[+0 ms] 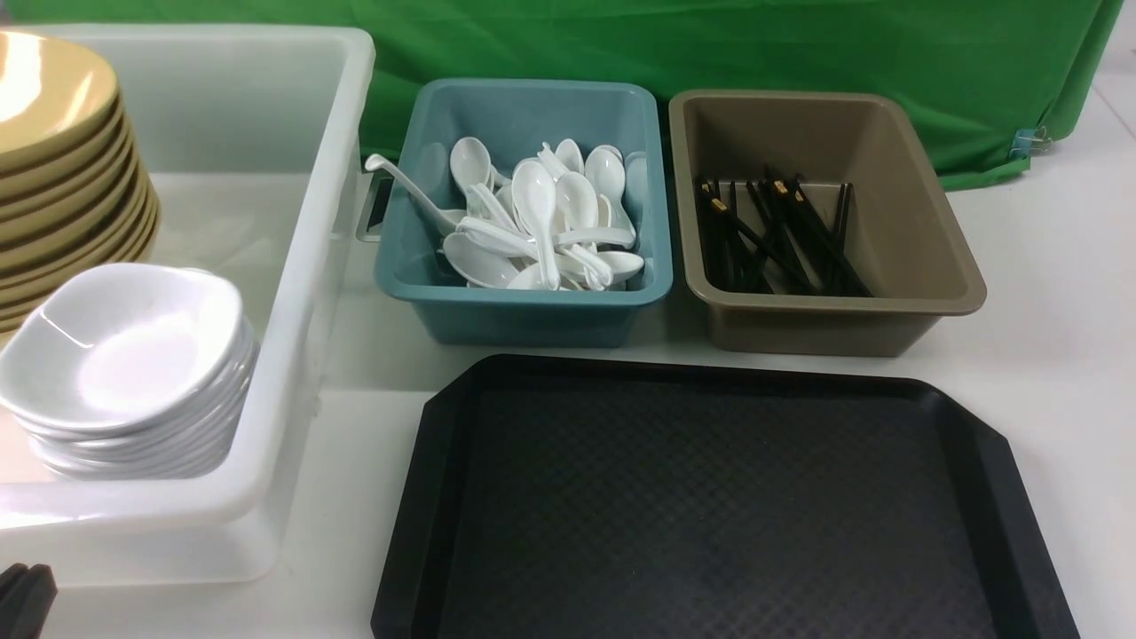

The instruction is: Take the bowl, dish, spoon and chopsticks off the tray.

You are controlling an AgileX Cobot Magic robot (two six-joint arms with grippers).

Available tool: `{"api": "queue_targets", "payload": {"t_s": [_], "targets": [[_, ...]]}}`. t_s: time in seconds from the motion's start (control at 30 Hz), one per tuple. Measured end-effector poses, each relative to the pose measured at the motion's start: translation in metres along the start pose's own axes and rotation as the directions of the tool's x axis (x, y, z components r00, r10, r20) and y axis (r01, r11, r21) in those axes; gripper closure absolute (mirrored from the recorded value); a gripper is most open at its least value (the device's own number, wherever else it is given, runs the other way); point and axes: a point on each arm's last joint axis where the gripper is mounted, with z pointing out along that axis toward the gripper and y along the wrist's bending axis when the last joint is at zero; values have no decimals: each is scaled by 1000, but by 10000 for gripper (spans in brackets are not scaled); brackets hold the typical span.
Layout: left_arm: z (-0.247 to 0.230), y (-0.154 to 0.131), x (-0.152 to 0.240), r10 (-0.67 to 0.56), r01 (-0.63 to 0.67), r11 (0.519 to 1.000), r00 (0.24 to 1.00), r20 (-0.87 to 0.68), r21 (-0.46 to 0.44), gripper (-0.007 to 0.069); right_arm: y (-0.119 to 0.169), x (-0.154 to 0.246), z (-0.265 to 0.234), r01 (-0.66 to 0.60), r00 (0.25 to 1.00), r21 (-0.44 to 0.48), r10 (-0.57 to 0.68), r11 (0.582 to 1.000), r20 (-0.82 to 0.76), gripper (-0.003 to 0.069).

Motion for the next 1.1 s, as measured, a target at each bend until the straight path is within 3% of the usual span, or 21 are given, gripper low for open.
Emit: {"api": "queue_targets", "payload": {"t_s": [0.43,0.63,0.67,0.7,0.8,0.9,0.97,1.1], "targets": [[0,0,0,-6,6,1000,1000,-1,0,603,0,1,0,75,997,2,-75,997,-11,424],[0,0,0,5,-5,1000,1000,-1,-2,603,-11,26,-9,164,958,139,-124,977,-257,422],[0,0,0,7,-7,1000,1000,-1,-3,603,-18,46,-15,231,913,224,-132,947,-385,422],[0,0,0,9,-9,1000,1000,-1,-3,603,-19,50,-17,240,903,232,-130,943,-409,422],[0,0,0,12,-13,1000,1000,-2,-4,603,-32,94,-40,381,789,339,-111,860,-604,420],[0,0,0,16,-16,1000,1000,0,-5,603,-36,104,-50,419,752,395,-69,817,-656,419],[0,1,0,21,-21,1000,1000,2,-7,603,-41,107,-57,463,723,455,-28,760,-690,419],[0,1,0,33,-33,999,999,2,-10,603,-44,106,-60,490,720,506,-2,709,-694,419]]}}
